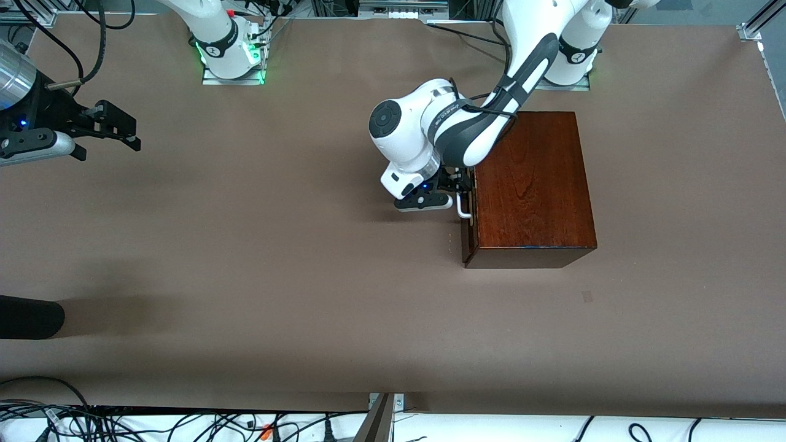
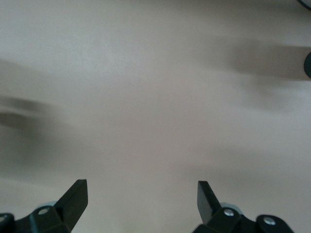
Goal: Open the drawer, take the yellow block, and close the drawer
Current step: 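Pull the drawer handle outward with the left gripper to open it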
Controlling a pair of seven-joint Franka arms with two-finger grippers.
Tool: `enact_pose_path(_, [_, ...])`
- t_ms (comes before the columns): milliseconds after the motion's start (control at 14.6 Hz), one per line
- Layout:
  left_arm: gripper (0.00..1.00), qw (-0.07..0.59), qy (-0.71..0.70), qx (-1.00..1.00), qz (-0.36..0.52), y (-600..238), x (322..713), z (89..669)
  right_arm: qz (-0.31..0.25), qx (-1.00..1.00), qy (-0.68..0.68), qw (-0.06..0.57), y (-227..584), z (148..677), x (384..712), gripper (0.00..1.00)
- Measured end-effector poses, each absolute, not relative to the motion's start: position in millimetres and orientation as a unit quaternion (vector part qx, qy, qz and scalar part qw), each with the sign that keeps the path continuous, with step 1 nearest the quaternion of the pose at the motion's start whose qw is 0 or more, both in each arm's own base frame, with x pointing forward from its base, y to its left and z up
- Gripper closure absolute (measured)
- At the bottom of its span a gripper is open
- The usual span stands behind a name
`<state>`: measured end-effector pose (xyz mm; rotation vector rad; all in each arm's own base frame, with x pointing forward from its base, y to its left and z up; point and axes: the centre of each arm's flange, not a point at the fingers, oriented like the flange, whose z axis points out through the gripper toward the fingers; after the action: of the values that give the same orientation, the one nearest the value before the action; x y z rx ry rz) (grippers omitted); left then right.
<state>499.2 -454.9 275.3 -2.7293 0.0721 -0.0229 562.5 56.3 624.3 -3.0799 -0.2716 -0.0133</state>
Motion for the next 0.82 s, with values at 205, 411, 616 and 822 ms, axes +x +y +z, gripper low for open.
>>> enact_pose_path(205, [0.00,0.201,0.027,-0.979,-0.010,-455.9,499.9,272.6,-0.004,-0.996,-0.088,0.025,56.3,624.3,562.5,0.00])
enact_pose_path(411, [0.00,0.196,0.026,-0.980,-0.013,-457.3,500.5,271.2,-0.004,-0.996,-0.088,0.025,56.3,624.3,562.5,0.00])
enact_pose_path(616, [0.00,0.192,0.026,-0.981,-0.015,-459.0,500.3,271.7,-0.004,-0.996,-0.088,0.025,56.2,624.3,562.5,0.00])
enact_pose_path(822, [0.00,0.184,0.030,-0.982,-0.019,-464.7,497.4,273.2,-0.004,-0.996,-0.088,0.025,56.1,624.3,562.5,0.00])
